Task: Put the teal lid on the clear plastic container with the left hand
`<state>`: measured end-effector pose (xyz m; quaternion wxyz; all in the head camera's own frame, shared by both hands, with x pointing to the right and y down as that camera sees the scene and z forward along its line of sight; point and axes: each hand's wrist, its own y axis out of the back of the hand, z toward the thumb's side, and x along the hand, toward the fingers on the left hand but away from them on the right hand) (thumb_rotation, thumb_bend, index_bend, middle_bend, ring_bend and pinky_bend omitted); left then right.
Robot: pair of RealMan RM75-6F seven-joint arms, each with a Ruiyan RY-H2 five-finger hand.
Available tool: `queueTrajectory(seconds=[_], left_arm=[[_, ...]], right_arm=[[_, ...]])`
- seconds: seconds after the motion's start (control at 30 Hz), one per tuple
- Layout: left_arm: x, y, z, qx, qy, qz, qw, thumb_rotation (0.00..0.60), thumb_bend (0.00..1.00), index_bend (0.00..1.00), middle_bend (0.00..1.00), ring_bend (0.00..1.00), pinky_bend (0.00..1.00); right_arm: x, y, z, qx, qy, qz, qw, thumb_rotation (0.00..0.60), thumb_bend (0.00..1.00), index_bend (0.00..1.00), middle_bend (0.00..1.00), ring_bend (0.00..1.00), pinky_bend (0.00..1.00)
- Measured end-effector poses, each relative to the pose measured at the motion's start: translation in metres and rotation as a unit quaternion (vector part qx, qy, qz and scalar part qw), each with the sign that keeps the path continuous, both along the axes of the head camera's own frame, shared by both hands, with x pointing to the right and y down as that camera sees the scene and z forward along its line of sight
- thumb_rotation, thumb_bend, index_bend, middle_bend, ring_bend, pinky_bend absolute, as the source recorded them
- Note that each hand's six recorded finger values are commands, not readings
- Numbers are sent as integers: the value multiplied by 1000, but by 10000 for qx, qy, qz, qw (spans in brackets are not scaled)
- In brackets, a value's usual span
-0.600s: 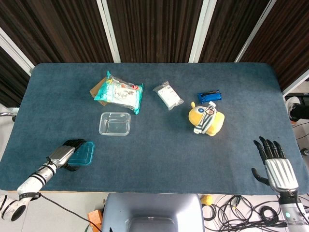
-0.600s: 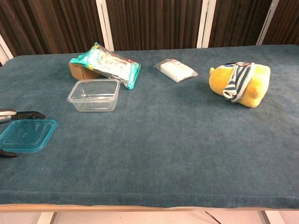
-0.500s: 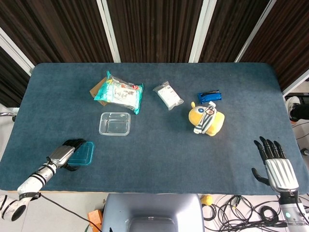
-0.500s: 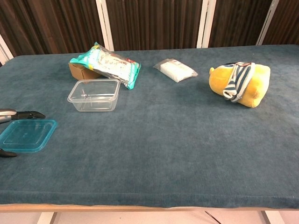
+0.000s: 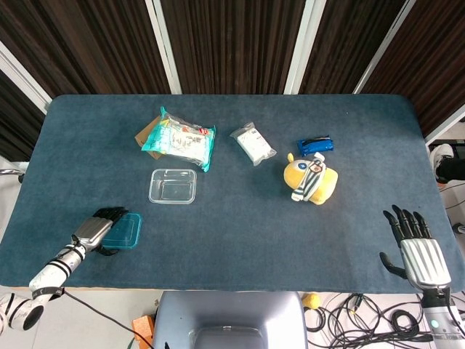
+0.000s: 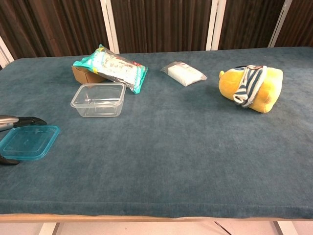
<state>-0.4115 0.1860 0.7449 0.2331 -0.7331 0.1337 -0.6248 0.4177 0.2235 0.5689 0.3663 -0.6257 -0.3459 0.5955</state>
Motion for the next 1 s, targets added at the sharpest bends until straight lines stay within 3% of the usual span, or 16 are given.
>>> queueTrajectory(seconds=[0.13, 0.3, 0.53, 0.77, 1.0], left_arm=[[-1, 1, 2, 23, -105, 43, 9999, 600, 202, 46, 264, 329, 289], [-4, 3, 6, 61, -205, 58, 9998, 600, 212, 142, 468, 501, 392], [-4, 3, 6, 187, -206, 113, 9995, 600, 255, 488, 763, 748, 528], [0, -9, -13, 679, 24, 74, 9977, 600, 278, 557, 839, 823, 596], [2, -23, -37, 942, 287, -178, 9950, 600, 286, 571, 857, 840, 610]], right_arm=[[1, 0, -1, 1, 3, 5, 10000, 600, 252, 0, 0, 0, 0], [1, 1, 0, -2, 13, -2, 10000, 600, 252, 0, 0, 0, 0], [1, 1, 0, 1, 8, 3, 10000, 600, 252, 0, 0, 0, 0], [0, 1, 0, -25, 1, -21, 10000, 600, 252, 0, 0, 0, 0], [0, 2, -1, -19, -27, -28, 10000, 600, 252, 0, 0, 0, 0]])
